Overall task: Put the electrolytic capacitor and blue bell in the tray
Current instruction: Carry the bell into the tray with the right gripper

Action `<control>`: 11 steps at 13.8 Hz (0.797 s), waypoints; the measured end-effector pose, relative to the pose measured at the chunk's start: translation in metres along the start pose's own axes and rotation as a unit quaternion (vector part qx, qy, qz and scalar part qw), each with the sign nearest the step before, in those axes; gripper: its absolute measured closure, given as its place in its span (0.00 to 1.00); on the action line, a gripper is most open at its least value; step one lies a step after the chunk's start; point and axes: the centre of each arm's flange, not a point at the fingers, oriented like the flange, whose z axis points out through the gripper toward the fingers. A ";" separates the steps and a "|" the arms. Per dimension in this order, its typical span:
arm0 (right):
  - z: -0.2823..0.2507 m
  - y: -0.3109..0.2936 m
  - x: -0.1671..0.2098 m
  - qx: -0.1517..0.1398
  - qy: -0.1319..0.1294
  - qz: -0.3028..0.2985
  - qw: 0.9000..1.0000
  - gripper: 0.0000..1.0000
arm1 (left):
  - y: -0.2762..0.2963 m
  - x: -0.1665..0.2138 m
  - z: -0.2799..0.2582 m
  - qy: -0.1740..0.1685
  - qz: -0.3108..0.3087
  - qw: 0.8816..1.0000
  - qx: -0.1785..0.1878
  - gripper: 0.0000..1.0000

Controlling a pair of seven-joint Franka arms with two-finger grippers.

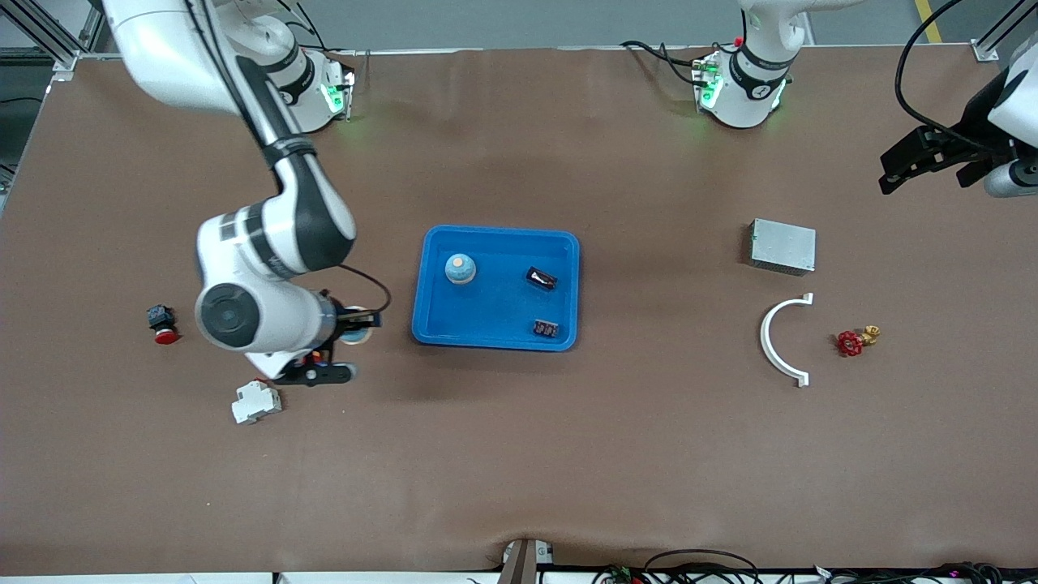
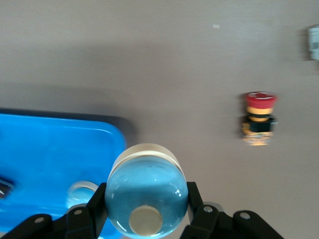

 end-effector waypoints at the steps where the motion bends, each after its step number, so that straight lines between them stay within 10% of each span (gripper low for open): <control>1: 0.005 -0.021 -0.006 -0.002 0.006 0.009 1.000 0.34 | 0.000 0.000 0.000 0.000 0.000 1.000 0.000 0.00; 11: 0.115 -0.115 -0.024 -0.024 0.006 0.043 0.999 0.34 | 0.001 0.000 0.001 -0.001 0.001 1.000 0.000 0.00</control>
